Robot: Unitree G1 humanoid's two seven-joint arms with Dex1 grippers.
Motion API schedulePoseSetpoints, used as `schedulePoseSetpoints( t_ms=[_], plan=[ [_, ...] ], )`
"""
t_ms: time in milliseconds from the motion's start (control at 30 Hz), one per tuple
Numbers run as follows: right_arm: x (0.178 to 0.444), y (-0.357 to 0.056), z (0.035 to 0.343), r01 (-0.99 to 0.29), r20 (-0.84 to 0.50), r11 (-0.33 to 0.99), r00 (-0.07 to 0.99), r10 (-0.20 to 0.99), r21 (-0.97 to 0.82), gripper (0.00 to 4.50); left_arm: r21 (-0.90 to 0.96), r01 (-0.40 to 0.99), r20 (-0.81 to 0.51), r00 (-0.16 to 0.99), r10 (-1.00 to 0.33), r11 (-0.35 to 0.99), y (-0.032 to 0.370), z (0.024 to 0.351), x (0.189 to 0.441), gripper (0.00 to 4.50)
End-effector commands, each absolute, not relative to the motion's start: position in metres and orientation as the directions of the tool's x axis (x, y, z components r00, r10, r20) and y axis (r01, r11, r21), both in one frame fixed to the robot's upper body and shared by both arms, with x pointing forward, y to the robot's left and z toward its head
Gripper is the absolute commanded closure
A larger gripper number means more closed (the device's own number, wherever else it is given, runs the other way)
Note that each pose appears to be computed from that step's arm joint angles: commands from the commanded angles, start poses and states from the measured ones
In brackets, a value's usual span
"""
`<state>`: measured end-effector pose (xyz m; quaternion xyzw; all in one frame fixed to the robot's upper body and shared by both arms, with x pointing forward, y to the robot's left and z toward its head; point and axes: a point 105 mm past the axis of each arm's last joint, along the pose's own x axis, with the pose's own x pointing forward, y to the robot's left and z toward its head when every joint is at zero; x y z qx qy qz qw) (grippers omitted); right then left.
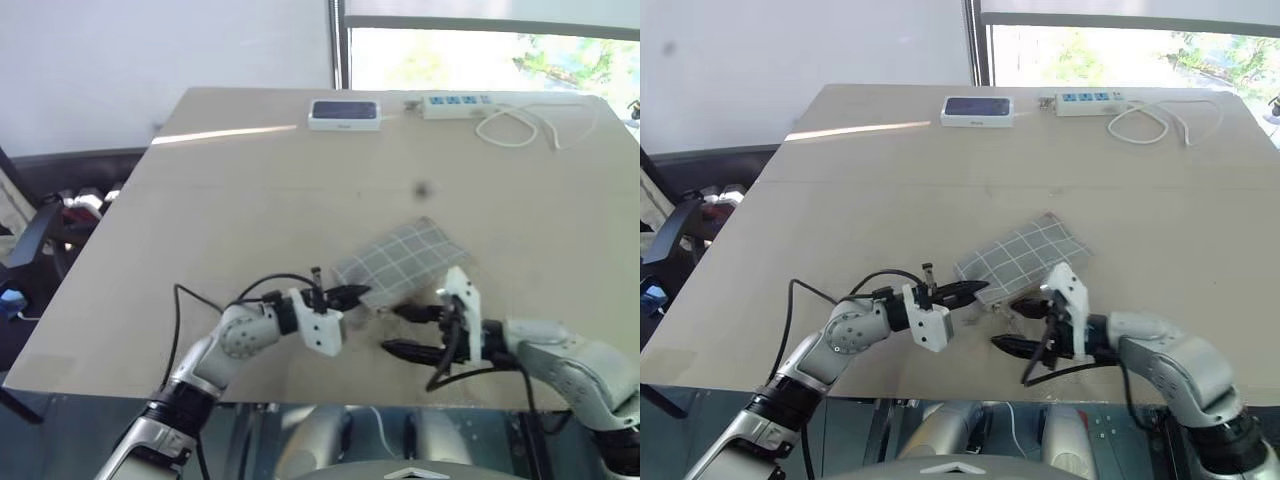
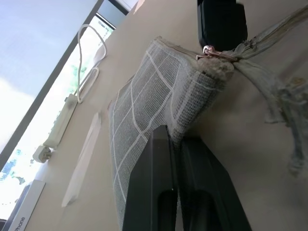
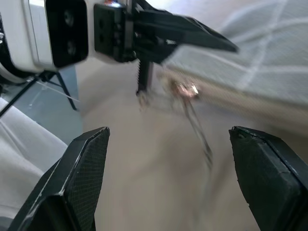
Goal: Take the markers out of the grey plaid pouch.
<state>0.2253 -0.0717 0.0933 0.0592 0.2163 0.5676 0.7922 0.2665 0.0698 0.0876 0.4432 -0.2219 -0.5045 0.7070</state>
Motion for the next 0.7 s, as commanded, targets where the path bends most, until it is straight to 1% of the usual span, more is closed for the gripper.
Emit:
schedulePoseSetpoints(
  t_ms=[33, 67, 100, 167, 200, 267, 300, 400, 533, 600, 667, 700],
  plan=[
    [0.227, -0.07, 0.095, -0.876, -0.279, 0.339, 0.25, 0.927, 0.344, 0.98, 0.832, 0.55, -0.169, 0.364, -0.916, 0.065, 0.063, 0.078, 0.26, 4.5],
    [0.226, -0.071, 0.095, -0.876, -0.28, 0.334, 0.243, 0.929, 0.349, 1.43, 0.831, 0.552, -0.17, 0.363, -0.916, 0.065, 0.063, 0.078, 0.259, 4.5],
    [0.226, -0.072, 0.095, -0.877, -0.283, 0.33, 0.237, 0.929, 0.35, 1.8, 0.83, 0.554, -0.172, 0.363, -0.916, 0.064, 0.063, 0.078, 0.259, 4.5],
    [0.226, -0.076, 0.094, -0.875, -0.293, 0.338, 0.241, 0.925, 0.347, 2.75, 0.828, 0.558, -0.173, 0.364, -0.915, 0.065, 0.063, 0.079, 0.259, 4.5],
    [0.226, -0.078, 0.094, -0.875, -0.299, 0.34, 0.241, 0.923, 0.346, 3.12, 0.826, 0.56, -0.168, 0.365, -0.916, 0.072, 0.063, 0.08, 0.259, 4.5],
    [0.225, -0.081, 0.093, -0.876, -0.31, 0.34, 0.236, 0.921, 0.343, 4.22, 0.821, 0.564, -0.157, 0.368, -0.916, 0.087, 0.062, 0.082, 0.259, 4.5],
    [0.225, -0.082, 0.092, -0.876, -0.313, 0.341, 0.236, 0.92, 0.342, 4.4, 0.819, 0.567, -0.152, 0.369, -0.917, 0.092, 0.061, 0.083, 0.259, 4.5],
    [0.228, -0.086, 0.092, -0.872, -0.321, 0.362, 0.257, 0.911, 0.33, 4.4, 0.813, 0.574, -0.152, 0.37, -0.917, 0.096, 0.061, 0.084, 0.259, 4.5],
    [0.243, -0.107, 0.093, -0.837, -0.345, 0.461, 0.357, 0.868, 0.295, 4.4, 0.792, 0.601, -0.173, 0.381, -0.908, 0.101, 0.064, 0.081, 0.261, 4.5],
    [0.252, -0.125, 0.097, -0.814, -0.354, 0.519, 0.42, 0.836, 0.262, 4.4, 0.78, 0.614, -0.172, 0.394, -0.903, 0.12, 0.066, 0.083, 0.263, 4.5],
    [0.264, -0.151, 0.104, -0.769, -0.365, 0.602, 0.509, 0.78, 0.214, 4.4, 0.773, 0.62, -0.168, 0.405, -0.899, 0.135, 0.068, 0.084, 0.264, 4.5],
    [0.272, -0.169, 0.109, -0.731, -0.372, 0.66, 0.571, 0.731, 0.173, 4.4, 0.767, 0.625, -0.161, 0.411, -0.897, 0.148, 0.069, 0.085, 0.264, 4.5]
  ],
)
